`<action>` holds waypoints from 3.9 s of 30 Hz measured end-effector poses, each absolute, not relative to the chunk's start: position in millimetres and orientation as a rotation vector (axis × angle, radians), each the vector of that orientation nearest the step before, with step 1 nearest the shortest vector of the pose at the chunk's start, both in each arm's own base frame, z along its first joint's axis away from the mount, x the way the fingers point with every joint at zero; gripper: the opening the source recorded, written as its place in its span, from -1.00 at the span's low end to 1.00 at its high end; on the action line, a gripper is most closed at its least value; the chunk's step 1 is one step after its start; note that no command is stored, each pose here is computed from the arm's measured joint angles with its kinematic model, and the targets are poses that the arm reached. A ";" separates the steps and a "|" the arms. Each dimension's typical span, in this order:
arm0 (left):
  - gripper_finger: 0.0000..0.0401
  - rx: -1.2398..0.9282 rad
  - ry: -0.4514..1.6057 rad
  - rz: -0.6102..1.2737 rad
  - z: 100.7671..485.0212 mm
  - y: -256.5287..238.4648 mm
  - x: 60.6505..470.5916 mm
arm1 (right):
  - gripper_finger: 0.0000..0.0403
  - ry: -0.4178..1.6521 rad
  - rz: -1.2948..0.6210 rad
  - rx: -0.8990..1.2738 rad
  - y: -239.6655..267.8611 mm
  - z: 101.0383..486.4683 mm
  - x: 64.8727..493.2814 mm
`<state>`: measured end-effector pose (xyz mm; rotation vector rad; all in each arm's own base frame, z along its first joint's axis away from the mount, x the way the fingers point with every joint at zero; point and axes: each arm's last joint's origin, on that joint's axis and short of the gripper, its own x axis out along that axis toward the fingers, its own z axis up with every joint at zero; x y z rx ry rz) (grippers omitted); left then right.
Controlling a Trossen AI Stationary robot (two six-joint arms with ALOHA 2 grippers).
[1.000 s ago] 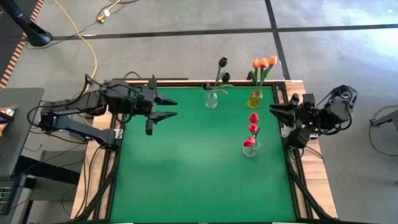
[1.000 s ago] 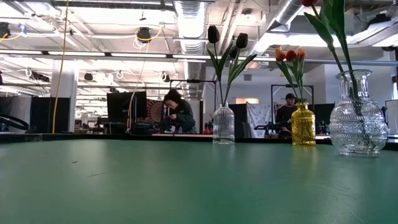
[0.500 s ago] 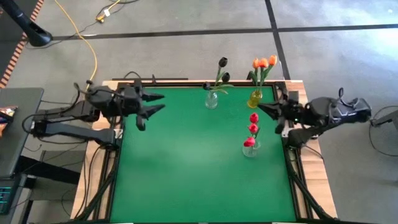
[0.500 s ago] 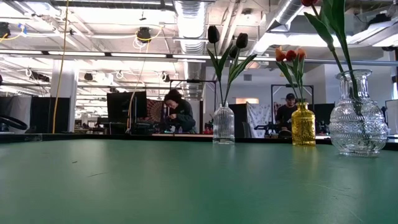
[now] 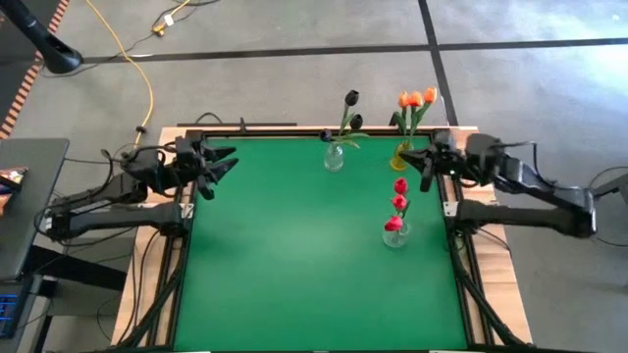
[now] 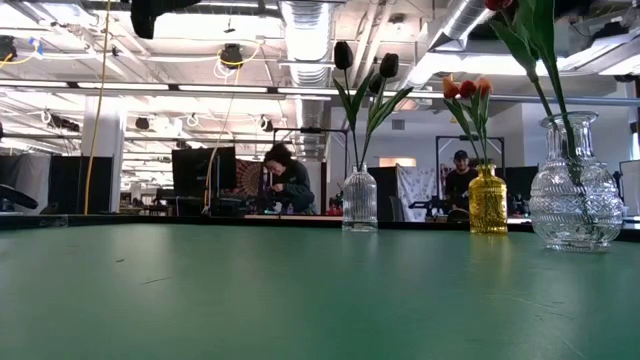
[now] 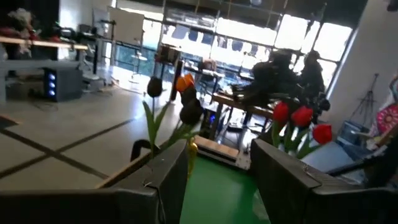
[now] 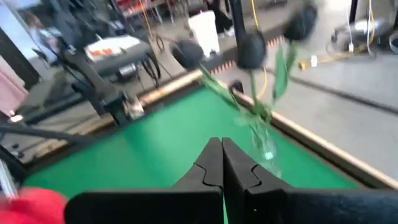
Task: Sort flowers into vase by color
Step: Return to Home position
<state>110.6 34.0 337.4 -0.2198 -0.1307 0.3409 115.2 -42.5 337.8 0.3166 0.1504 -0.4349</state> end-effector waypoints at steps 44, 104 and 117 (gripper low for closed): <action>-0.18 -0.523 -0.298 0.224 197.1 27.0 92.0 | -0.92 -0.042 -0.308 0.310 -29.9 167.3 93.7; -0.18 -0.311 -0.017 0.341 163.0 29.9 97.6 | -0.67 0.023 -0.283 -0.024 -27.4 165.5 94.6; -0.18 -0.311 -0.016 0.340 163.0 29.8 97.6 | -0.67 0.023 -0.283 -0.024 -27.4 165.5 94.6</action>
